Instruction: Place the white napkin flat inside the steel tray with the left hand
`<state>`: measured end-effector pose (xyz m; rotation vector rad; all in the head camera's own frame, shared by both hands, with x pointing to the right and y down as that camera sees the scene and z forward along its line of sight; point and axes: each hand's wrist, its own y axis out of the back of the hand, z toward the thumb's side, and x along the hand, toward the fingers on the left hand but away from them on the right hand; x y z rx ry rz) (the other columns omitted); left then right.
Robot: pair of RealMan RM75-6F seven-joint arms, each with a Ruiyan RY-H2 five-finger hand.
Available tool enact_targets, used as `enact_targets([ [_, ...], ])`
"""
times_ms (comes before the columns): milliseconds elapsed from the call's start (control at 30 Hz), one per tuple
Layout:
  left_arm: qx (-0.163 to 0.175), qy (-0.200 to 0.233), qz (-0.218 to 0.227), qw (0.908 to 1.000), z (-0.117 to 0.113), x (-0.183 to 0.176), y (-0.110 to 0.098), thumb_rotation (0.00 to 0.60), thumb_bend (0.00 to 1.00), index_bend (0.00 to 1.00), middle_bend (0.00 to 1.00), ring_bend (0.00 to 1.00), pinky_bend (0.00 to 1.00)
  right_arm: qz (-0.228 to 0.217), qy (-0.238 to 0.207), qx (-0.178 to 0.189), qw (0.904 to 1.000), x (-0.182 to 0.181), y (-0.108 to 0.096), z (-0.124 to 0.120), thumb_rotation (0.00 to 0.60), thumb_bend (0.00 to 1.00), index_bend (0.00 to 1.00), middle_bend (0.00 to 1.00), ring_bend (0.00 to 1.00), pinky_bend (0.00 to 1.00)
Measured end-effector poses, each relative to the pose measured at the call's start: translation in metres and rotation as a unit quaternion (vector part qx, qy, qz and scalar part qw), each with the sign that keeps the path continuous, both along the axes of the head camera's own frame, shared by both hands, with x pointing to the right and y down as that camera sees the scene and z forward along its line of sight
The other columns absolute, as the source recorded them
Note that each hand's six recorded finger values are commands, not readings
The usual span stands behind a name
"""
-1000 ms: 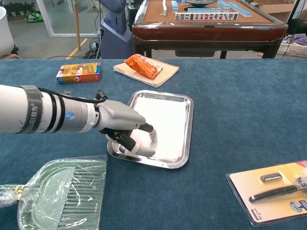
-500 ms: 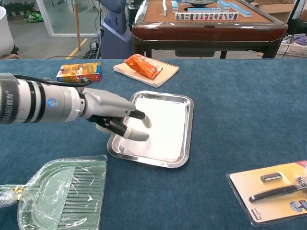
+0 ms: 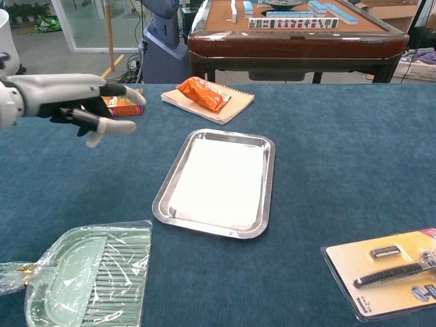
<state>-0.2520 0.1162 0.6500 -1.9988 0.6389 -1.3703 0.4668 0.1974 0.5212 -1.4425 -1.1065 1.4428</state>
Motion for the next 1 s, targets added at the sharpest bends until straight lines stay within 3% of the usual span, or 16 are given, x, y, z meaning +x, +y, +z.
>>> enact_targets([
  [200,0.041,0.002,-0.066,0.997,-0.018,-0.055,0.007,0.269,0.21,0.17,0.28,0.26,0.36,-0.009,0.005,-0.029,0.9995,-0.002,-0.001,0.006,0.6,0.17,0.16,0.17,0.09,0.18],
  [367,0.077,-0.005,-0.106,0.9914,-0.032,-0.098,0.026,0.275,0.21,0.17,0.17,0.15,0.18,-0.01,0.001,-0.054,0.9985,-0.004,0.0,0.009,0.6,0.18,0.14,0.16,0.09,0.18],
  [667,0.123,-0.029,-0.163,0.9784,-0.06,-0.156,0.071,0.294,0.21,0.17,0.16,0.14,0.11,-0.025,-0.019,-0.054,0.998,-0.014,-0.003,0.014,0.6,0.18,0.13,0.16,0.09,0.18],
  [800,0.135,-0.037,-0.176,0.9744,-0.071,-0.167,0.089,0.298,0.21,0.17,0.16,0.14,0.11,-0.043,-0.029,-0.052,0.9973,-0.022,-0.006,0.017,0.6,0.18,0.13,0.17,0.09,0.18],
  [1000,0.137,-0.038,-0.165,0.9759,-0.08,-0.165,0.109,0.313,0.21,0.17,0.16,0.14,0.1,-0.064,-0.038,-0.048,0.996,-0.034,-0.006,0.021,0.6,0.18,0.13,0.18,0.09,0.18],
])
